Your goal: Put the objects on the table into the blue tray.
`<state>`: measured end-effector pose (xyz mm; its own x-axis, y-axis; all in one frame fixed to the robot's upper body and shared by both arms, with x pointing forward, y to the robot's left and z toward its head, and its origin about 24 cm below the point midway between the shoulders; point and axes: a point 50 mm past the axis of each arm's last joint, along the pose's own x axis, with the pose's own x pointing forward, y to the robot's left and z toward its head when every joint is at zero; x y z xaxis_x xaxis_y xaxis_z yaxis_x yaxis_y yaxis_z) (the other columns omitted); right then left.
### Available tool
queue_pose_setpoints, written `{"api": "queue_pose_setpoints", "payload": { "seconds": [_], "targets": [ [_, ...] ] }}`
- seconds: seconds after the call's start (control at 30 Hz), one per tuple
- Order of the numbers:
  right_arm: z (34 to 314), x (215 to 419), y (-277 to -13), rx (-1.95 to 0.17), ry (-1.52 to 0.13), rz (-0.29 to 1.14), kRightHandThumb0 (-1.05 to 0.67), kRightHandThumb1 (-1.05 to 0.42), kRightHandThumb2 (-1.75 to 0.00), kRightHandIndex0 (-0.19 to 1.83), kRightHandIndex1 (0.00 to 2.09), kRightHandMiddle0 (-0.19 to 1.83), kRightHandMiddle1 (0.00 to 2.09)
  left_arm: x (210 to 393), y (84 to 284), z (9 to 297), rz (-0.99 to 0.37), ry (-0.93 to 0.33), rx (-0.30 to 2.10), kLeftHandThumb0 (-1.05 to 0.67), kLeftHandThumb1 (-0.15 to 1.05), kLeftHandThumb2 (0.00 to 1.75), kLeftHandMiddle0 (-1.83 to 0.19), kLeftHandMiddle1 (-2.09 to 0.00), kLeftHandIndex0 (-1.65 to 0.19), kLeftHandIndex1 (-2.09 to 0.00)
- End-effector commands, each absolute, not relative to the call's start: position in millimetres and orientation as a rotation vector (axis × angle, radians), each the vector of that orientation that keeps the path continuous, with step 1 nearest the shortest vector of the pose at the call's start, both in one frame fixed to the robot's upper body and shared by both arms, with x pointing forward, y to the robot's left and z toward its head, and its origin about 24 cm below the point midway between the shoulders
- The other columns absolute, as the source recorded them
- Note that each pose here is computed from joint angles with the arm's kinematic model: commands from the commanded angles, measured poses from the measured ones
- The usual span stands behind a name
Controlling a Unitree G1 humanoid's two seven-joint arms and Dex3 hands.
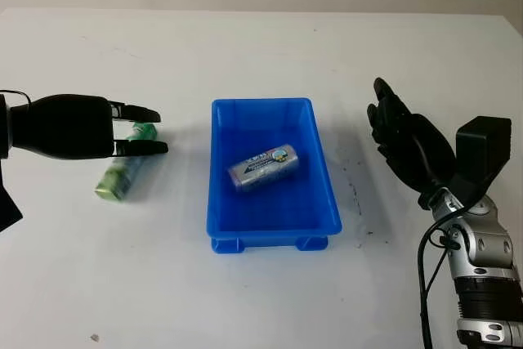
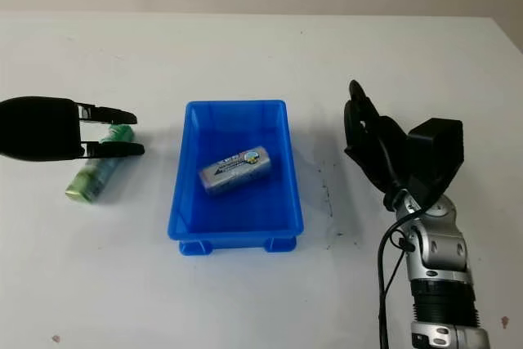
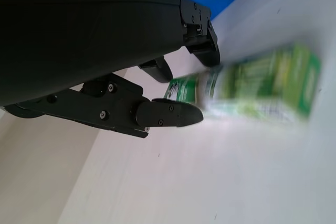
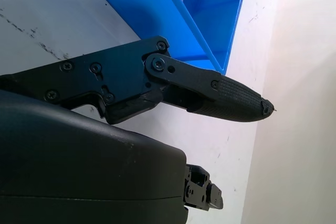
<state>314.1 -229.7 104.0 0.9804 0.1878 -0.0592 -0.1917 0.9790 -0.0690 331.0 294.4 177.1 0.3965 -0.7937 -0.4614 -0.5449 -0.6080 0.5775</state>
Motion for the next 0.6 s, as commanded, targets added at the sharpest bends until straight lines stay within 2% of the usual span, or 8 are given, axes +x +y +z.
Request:
{"api": "queue_pose_setpoints", "payload": {
  "seconds": [0.0,0.07,0.1,0.17,0.2,0.33,0.47,0.57],
  "targets": [
    [109.2,314.5,-230.4,-0.070,0.031,0.192,-0.76,-1.05,-0.73,-0.19,0.00,-0.19,0.00,320.0,301.7,151.8,-1.192,-1.120,2.268,-0.29,1.04,0.09,-0.11,-1.37,-0.07,-1.51],
    [109.3,314.9,-230.6,-0.069,0.031,0.192,-0.76,-1.05,-0.73,-0.19,0.00,-0.19,0.00,319.5,299.9,148.5,-1.180,-1.121,2.240,-0.28,1.05,0.07,-0.18,-1.57,-0.13,-1.68],
    [109.4,315.1,-230.7,-0.068,0.031,0.191,-0.75,-1.05,-0.73,-0.19,0.00,-0.19,0.00,319.8,299.3,148.1,-1.172,-1.120,2.236,-0.26,1.05,0.07,-0.22,-1.88,-0.17,-1.89],
    [110.4,315.2,-231.3,-0.071,0.034,0.197,-0.76,-1.05,-0.73,-0.19,0.00,-0.19,0.00,321.7,298.9,149.6,-1.135,-1.126,2.259,-0.25,1.05,0.07,-0.37,-2.04,-0.26,-2.03],
    [110.8,315.2,-231.4,-0.071,0.035,0.198,-0.76,-1.05,-0.73,-0.19,0.00,-0.19,0.00,322.5,298.9,150.2,-1.122,-1.133,2.271,-0.25,1.05,0.09,-0.56,-2.07,-0.34,-2.07],
    [111.5,315.6,-232.2,-0.076,0.035,0.200,-0.77,-1.05,-0.73,-0.19,0.00,-0.19,0.00,328.3,296.8,153.0,-1.055,-1.136,2.335,-0.34,1.05,0.17,-0.91,-2.09,-0.38,-2.08],
    [111.8,315.4,-233.0,-0.083,0.035,0.200,-0.76,-1.05,-0.74,-0.19,0.00,-0.19,0.00,335.1,296.1,156.8,-1.036,-1.022,2.426,-0.54,1.05,0.41,-1.06,-2.09,-0.50,-2.09],
    [111.9,315.1,-233.6,-0.081,0.033,0.201,-0.75,-1.05,-0.74,-0.19,0.00,-0.19,0.00,338.8,295.9,160.3,-0.976,-0.868,2.427,-0.55,1.05,0.41,-1.11,-2.09,-0.56,-2.09]
  ]
}}
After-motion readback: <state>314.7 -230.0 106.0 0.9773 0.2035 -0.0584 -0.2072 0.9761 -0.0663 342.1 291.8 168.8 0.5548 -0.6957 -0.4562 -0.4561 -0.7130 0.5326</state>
